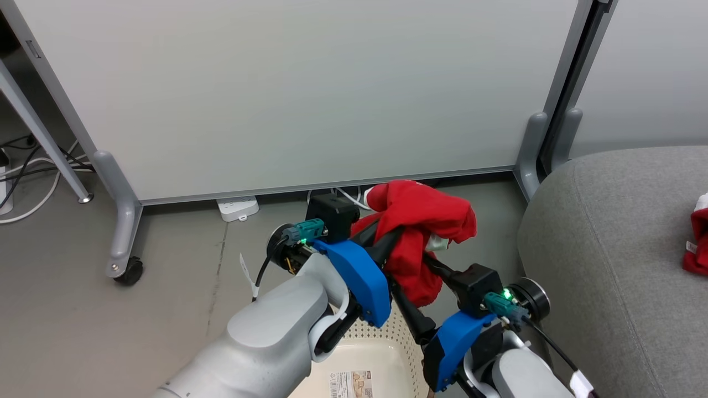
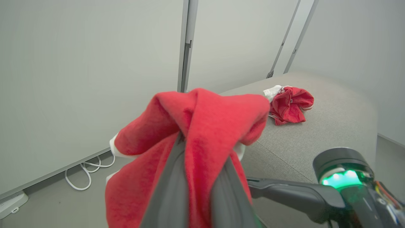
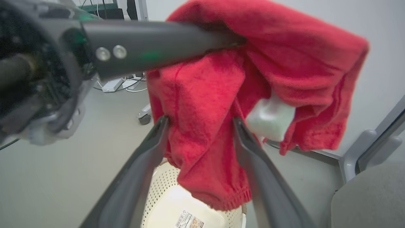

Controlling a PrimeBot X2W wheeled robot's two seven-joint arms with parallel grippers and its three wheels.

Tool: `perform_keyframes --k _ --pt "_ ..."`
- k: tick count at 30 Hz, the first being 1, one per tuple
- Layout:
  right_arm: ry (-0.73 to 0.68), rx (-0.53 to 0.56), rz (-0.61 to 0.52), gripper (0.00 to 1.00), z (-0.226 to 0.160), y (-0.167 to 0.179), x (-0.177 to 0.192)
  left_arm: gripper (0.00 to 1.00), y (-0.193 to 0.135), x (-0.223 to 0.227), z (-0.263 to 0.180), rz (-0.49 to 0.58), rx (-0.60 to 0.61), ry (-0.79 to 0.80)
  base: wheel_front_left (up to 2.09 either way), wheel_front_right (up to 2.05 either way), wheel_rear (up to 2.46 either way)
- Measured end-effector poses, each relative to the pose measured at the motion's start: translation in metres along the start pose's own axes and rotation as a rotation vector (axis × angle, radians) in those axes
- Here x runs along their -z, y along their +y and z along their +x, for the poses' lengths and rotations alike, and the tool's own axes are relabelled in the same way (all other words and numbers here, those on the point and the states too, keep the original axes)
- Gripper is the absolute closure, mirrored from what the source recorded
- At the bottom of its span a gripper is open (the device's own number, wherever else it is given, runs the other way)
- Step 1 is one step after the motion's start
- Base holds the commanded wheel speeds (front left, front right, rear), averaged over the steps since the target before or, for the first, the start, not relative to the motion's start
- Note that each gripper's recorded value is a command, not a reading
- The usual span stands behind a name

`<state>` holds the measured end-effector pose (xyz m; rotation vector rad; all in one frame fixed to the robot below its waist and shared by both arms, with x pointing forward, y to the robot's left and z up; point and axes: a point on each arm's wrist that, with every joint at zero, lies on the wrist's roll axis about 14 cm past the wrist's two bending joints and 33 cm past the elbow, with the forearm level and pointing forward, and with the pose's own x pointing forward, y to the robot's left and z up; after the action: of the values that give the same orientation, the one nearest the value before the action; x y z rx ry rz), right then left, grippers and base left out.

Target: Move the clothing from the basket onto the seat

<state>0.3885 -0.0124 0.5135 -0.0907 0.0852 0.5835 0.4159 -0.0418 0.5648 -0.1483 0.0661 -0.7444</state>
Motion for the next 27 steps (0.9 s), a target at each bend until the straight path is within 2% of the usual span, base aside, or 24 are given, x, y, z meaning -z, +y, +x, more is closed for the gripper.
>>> perform_keyframes --k 10,17,18,19,20,27 --pt "0.065 -0.027 -0.078 0.0 0.021 -0.003 0.008 1.0 -0.002 0.003 -0.004 -0.009 0.002 0.009 0.0 0.0 0.0" --pt "0.076 -0.065 -0.084 0.0 0.031 0.004 0.009 1.0 -0.003 0.003 -0.008 -0.011 -0.002 0.007 0.0 0.0 0.0" --pt "0.08 -0.071 -0.081 0.53 0.032 0.005 0.01 1.0 -0.003 0.002 -0.009 -0.014 -0.003 0.006 0.0 0.0 0.0" --pt "0.082 -0.074 -0.076 0.66 0.033 0.006 0.011 1.0 -0.002 0.002 -0.009 -0.015 -0.004 0.006 0.0 0.0 0.0" --pt "0.086 -0.077 -0.075 1.0 0.033 0.006 0.012 1.0 -0.003 0.002 -0.01 -0.013 -0.005 0.006 0.0 0.0 0.0" --pt "0.084 -0.087 -0.056 1.0 0.034 0.009 0.014 1.0 -0.002 0.004 -0.011 -0.011 -0.009 0.012 0.0 0.0 0.0"
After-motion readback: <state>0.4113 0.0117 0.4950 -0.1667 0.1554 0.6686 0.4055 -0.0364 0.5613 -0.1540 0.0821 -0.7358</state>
